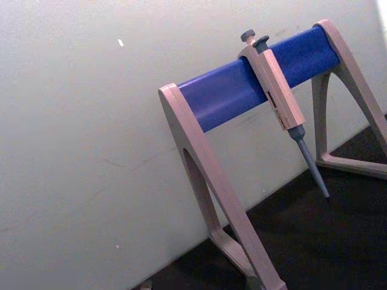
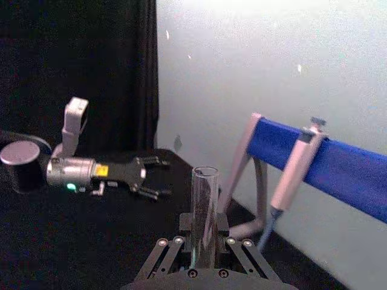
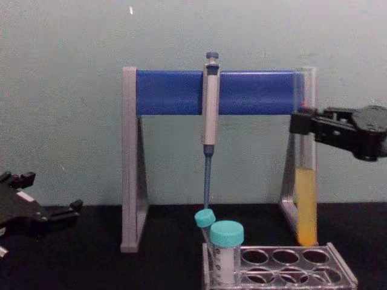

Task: Pick up the test tube from the test tube rack, shake it, then place it back into the test tube rack.

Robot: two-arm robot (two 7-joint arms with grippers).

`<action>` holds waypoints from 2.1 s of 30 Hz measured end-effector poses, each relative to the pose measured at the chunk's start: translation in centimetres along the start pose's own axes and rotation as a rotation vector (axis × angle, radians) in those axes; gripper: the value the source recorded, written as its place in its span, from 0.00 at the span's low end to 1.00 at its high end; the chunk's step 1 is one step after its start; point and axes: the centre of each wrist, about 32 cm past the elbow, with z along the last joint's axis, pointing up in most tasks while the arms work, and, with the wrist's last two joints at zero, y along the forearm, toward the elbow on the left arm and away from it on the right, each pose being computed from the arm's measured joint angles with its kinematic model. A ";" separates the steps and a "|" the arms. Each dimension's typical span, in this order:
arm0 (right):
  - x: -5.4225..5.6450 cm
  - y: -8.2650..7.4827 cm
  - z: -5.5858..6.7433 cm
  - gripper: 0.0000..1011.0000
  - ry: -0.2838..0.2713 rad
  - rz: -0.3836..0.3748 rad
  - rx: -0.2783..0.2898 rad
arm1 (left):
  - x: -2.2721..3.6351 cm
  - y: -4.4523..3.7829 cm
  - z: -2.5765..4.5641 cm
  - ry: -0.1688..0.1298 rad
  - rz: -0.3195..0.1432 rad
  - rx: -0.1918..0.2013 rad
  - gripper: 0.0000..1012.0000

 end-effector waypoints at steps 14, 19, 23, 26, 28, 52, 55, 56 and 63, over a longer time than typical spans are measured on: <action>-0.1 -1.5 0.8 0.23 -0.106 -0.177 -0.069 | 0.00 0.00 0.00 0.000 0.000 0.000 0.99; -0.1 -0.6 0.8 0.23 -0.152 -0.233 -0.077 | 0.00 0.00 0.00 0.000 0.000 0.000 0.99; 0.0 0.1 0.5 0.23 -0.161 -0.256 -0.053 | 0.00 0.00 0.00 0.000 0.000 0.000 0.99; 0.1 0.7 0.2 0.23 -0.151 -0.260 -0.021 | 0.00 0.00 0.00 0.000 0.000 0.000 0.99; 0.3 1.1 -0.2 0.23 -0.132 -0.252 0.008 | 0.00 0.00 0.00 0.000 0.000 0.000 0.99; 0.4 0.6 -1.9 0.23 0.023 -0.053 0.078 | 0.00 0.00 0.00 0.000 0.000 0.000 0.99; 0.3 0.1 -2.2 0.23 0.026 -0.061 0.074 | 0.00 0.00 0.00 0.000 0.000 0.000 0.99; 0.3 0.0 -2.3 0.23 0.027 -0.063 0.075 | 0.00 0.00 0.00 0.000 0.000 0.000 0.99; 0.4 -0.3 -3.1 0.23 0.033 -0.068 0.082 | 0.00 0.00 0.00 0.000 0.000 0.000 0.99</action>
